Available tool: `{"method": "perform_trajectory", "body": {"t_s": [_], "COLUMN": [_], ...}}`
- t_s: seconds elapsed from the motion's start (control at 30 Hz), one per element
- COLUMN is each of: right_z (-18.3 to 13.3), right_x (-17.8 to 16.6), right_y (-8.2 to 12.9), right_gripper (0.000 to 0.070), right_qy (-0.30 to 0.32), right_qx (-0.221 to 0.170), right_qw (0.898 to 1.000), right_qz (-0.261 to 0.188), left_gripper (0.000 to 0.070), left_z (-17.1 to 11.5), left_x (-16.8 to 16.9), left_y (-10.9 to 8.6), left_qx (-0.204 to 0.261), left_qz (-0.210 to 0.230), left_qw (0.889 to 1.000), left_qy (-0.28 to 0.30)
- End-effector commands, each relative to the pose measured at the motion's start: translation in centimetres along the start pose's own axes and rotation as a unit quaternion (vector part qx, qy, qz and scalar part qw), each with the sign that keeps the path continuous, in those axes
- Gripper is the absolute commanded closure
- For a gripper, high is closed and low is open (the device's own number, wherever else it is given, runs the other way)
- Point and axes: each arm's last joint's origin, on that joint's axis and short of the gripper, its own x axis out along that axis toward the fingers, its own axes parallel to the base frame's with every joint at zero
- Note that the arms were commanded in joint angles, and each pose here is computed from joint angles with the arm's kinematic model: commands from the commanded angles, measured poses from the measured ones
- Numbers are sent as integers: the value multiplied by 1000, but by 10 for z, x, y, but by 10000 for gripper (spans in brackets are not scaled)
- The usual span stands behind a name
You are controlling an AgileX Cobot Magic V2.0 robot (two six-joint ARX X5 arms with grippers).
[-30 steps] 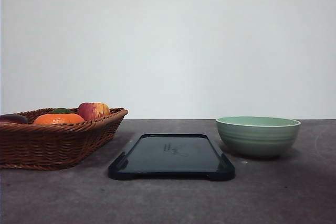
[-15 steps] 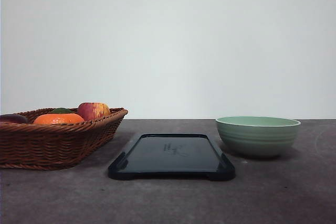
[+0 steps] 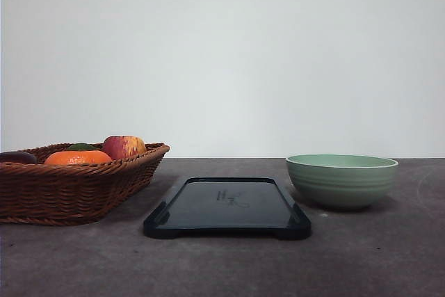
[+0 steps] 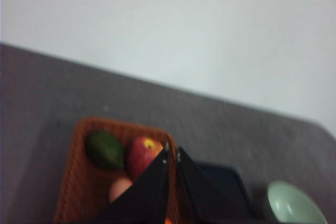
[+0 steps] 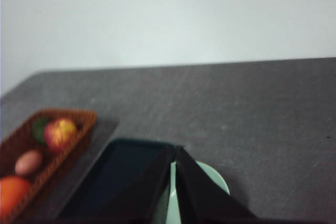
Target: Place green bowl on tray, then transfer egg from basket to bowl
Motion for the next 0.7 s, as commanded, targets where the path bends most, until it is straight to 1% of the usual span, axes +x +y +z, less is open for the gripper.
{"method": "perform_trajectory", "body": {"t_s": [0.0,0.07,0.17,0.27,0.3,0.4,0.47,0.5,0.57,0.6,0.63,0.67], "right_z": [5,6,4,-2,-5,-13,-17,-18,-20,-20,-20,-20], "right_x": [6,13,25,35,38,46,49,49,50,50,50,50], "right_y": [2,3,6,9,9,10,11,11,10,10,10,10], "right_gripper": [693,693,693,693,693,693,692,692,679,639,567,476], "right_qy": [15,41,81,121,135,173,190,197,203,203,203,203], "right_qx": [-43,-66,-100,-128,-135,-146,-146,-145,-143,-143,-143,-143], "right_qw": [999,997,991,983,980,972,969,967,966,966,966,966], "right_qz": [14,23,36,51,55,63,66,67,67,67,67,66], "left_gripper": [692,692,692,692,692,692,692,689,667,636,583,518], "left_z": [9,13,19,21,22,21,19,18,16,16,16,17], "left_x": [8,18,34,49,53,66,72,75,78,78,79,79], "left_y": [-2,-2,-3,-6,-7,-9,-10,-11,-11,-12,-12,-12], "left_qx": [26,37,71,112,128,173,200,208,215,216,216,216], "left_qz": [-7,-8,-15,-28,-33,-47,-58,-63,-68,-68,-68,-68], "left_qw": [999,997,990,980,976,959,947,944,941,941,941,941], "left_qy": [27,66,118,159,175,221,243,248,253,252,251,250]}}
